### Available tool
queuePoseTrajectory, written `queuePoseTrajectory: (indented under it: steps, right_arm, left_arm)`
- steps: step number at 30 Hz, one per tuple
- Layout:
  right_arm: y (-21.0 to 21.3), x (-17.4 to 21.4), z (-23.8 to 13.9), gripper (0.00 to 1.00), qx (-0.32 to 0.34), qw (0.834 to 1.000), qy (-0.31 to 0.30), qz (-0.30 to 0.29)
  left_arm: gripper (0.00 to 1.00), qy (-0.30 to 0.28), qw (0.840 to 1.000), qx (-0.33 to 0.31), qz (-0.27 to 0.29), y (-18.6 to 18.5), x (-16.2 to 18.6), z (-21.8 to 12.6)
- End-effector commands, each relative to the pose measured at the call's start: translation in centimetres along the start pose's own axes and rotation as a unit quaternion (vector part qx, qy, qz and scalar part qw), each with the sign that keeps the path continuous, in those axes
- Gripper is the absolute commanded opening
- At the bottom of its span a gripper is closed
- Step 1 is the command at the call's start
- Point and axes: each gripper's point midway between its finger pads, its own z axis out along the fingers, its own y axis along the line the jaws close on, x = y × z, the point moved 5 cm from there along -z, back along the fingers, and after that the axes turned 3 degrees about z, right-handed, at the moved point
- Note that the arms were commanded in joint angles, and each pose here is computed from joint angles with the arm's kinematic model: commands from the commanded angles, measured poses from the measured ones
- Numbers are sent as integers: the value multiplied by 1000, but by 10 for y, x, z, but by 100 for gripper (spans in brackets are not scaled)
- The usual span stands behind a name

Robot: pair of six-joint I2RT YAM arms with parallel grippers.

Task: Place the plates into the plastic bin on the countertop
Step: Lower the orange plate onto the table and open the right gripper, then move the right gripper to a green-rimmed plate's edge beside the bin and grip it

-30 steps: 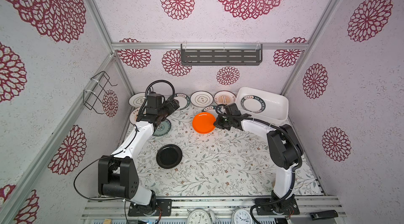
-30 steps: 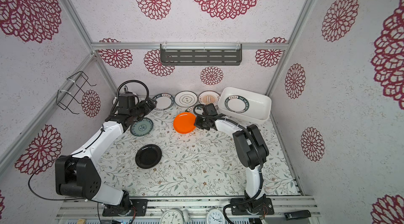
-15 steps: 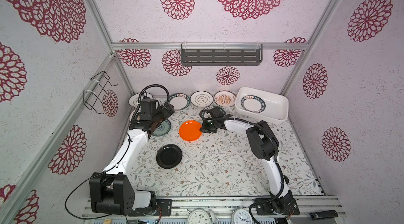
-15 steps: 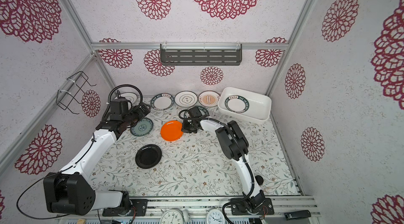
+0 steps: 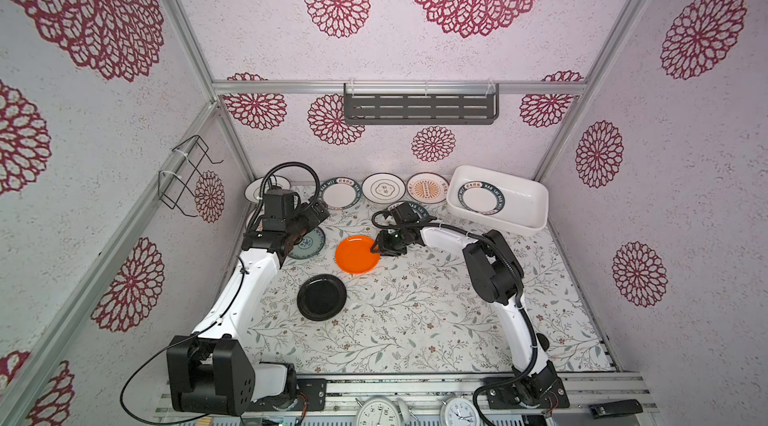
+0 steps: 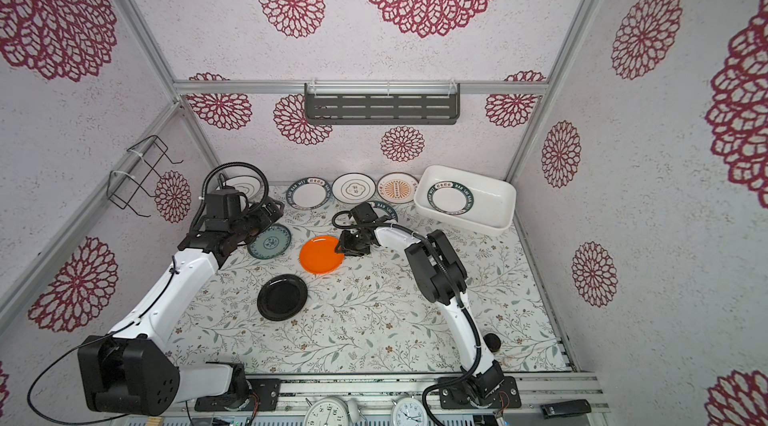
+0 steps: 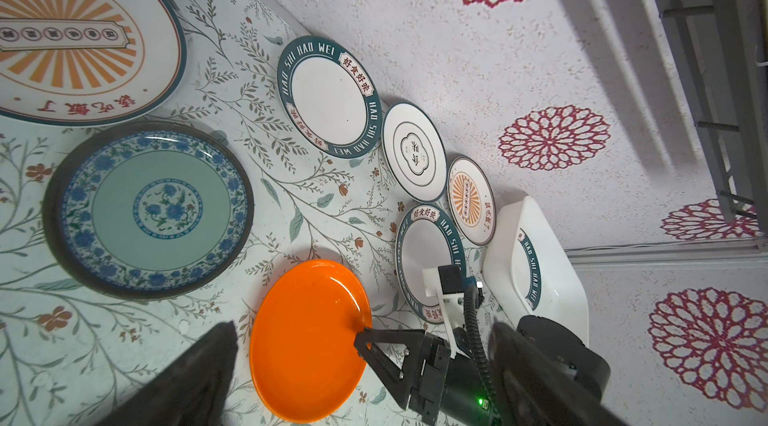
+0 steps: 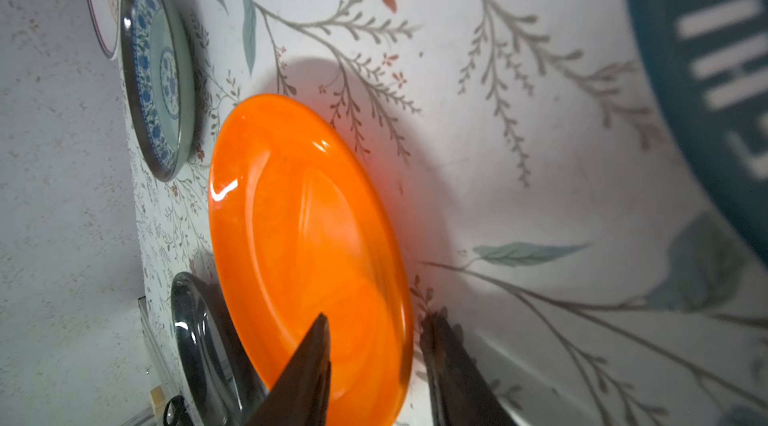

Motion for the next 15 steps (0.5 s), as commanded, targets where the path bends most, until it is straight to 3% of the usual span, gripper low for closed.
queuePoseTrajectory:
  steps: [1,3,8,15]
  right_arm:
    - [20,-18,-32,51,7,998,-50,-26]
    - [21,-29,-47,57,13,997,-77,-28]
    - [6,-58,-91,63,30,988,-149,-6]
    - [-60,-86,-161,76,78,957,-265,84]
  left_arm:
    - [97,-10,1000,8,8,-1,-6,2]
    - [97,-11,1000,15,8,-3,-7,4]
    - [97,-12,999,45,10,-12,-11,10]
    - [97,17,993,112,21,-39,-5,29]
